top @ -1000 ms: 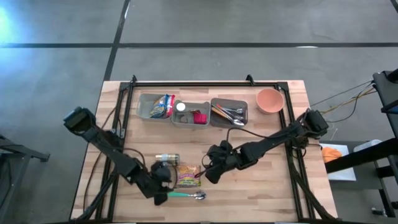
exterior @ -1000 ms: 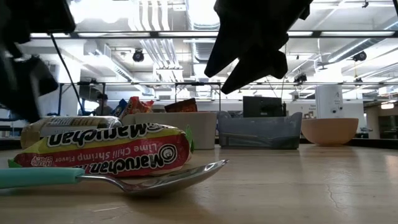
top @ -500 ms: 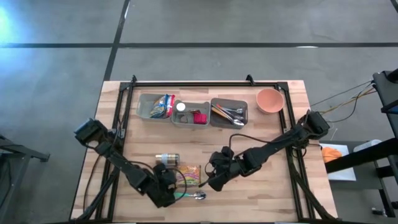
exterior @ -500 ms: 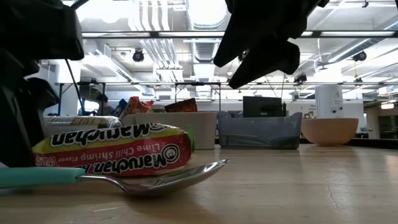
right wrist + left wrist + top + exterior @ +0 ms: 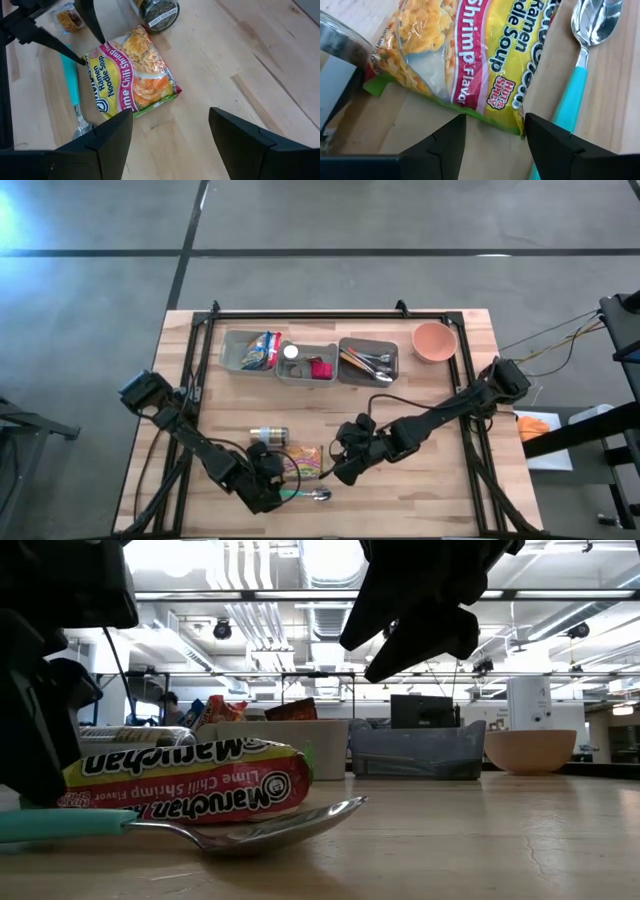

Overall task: Pick & Place Food Item
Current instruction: Put the green noodle pack into the left gray bin

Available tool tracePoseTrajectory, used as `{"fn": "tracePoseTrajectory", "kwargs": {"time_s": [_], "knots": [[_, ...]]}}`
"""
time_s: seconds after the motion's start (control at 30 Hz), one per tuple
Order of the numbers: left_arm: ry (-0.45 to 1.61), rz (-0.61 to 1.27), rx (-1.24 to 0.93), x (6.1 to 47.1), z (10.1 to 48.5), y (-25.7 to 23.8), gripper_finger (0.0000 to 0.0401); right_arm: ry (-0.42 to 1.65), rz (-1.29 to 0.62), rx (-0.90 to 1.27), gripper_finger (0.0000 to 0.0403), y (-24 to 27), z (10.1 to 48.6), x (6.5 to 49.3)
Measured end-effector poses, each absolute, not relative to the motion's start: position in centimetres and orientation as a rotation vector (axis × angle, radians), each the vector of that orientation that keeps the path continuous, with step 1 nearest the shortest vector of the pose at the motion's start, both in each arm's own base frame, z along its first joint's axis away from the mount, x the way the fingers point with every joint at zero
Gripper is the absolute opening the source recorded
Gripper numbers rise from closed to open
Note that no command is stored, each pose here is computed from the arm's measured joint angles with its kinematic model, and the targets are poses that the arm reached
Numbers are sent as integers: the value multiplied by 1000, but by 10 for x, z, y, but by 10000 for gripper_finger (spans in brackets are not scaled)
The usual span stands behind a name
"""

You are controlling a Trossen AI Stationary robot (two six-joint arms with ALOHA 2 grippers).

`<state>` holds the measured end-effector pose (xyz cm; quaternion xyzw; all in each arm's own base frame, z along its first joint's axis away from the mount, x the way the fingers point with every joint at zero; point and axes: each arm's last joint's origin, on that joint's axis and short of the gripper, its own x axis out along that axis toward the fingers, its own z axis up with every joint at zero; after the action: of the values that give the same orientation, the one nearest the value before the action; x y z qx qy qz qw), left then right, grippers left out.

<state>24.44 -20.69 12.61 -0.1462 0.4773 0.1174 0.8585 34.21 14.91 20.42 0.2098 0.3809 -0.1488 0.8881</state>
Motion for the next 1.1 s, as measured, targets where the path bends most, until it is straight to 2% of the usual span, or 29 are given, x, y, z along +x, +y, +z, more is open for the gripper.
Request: {"fn": "tracePoseTrajectory", "kwargs": {"time_s": [0.67, 1.1], "knots": [[984, 240, -274, 244, 123, -206, 197, 789, -309, 439, 260, 149, 204, 342], [988, 215, -218, 246, 123, -204, 78, 789, -310, 441, 260, 149, 204, 342]]}}
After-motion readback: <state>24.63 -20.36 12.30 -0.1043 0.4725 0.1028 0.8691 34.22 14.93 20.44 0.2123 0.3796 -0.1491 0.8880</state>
